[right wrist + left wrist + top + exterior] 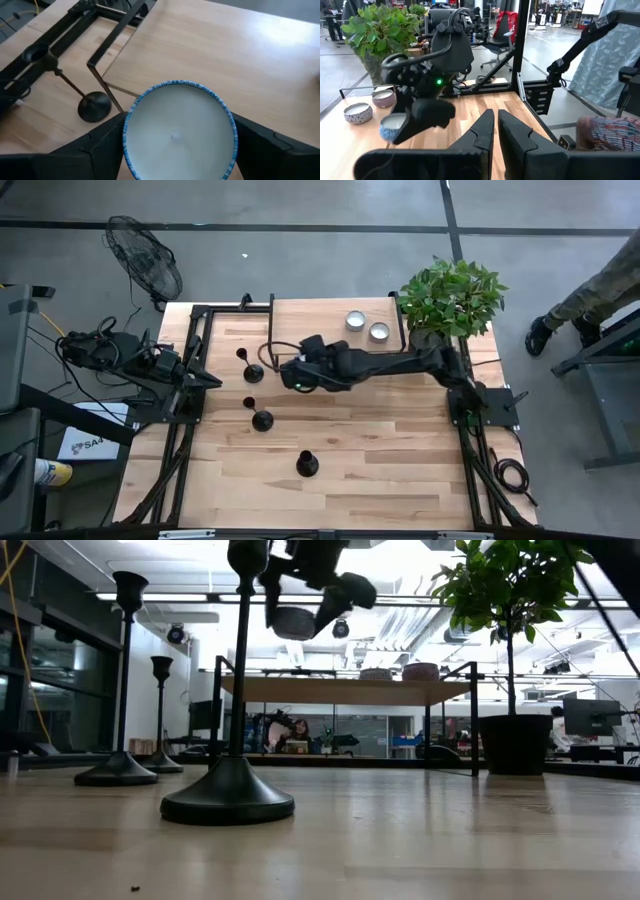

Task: Pick & Place candle stick holders
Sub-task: Put the blue scented candle on the shelf

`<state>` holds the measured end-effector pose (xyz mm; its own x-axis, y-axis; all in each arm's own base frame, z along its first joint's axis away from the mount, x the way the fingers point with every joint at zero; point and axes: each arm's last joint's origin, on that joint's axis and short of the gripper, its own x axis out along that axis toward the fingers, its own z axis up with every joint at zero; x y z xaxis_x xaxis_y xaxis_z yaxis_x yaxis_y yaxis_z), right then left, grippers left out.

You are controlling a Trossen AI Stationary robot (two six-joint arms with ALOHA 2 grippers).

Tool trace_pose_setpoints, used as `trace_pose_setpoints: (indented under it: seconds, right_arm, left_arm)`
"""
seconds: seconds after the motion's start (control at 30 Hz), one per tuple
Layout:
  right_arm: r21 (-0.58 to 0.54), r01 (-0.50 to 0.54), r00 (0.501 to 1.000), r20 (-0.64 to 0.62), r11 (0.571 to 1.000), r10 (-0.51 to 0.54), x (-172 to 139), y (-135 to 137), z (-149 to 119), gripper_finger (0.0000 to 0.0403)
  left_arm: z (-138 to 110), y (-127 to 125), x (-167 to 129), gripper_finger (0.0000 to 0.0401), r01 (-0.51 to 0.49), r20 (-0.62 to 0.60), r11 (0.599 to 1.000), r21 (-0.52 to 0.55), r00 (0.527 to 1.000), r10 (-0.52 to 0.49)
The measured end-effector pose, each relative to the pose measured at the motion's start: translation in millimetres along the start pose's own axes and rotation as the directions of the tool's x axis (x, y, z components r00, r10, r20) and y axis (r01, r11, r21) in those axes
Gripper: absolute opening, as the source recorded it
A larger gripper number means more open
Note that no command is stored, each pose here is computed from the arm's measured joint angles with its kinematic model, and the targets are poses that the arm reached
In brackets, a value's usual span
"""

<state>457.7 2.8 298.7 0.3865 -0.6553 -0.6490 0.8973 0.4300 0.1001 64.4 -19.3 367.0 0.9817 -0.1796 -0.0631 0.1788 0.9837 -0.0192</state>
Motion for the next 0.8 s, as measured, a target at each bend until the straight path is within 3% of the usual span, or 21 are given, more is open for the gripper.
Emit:
trace_pose_setpoints:
  seconds: [0.17, 0.43, 0.8]
  right_arm:
    - [-0.016, 0.043, 0.999, -0.007, 0.999, -0.043, 15, 8, 3, 0.0297]
    - [0.005, 0.173, 0.984, -0.050, 0.985, -0.172, 32, -14, 12, 0.0297]
    - [0.009, 0.252, 0.966, -0.057, 0.968, -0.251, 42, -28, 20, 0.0297]
  left_arm:
    - [0, 0, 0, 0.0026, 0.001, 0.000, 1.000, 0.000, 1.000, -0.001]
    - [0, 0, 0, 0.0026, 0.001, 0.000, 1.000, 0.000, 1.000, -0.001]
    - [0, 0, 0, 0.0026, 0.001, 0.000, 1.000, 0.000, 1.000, -0.001]
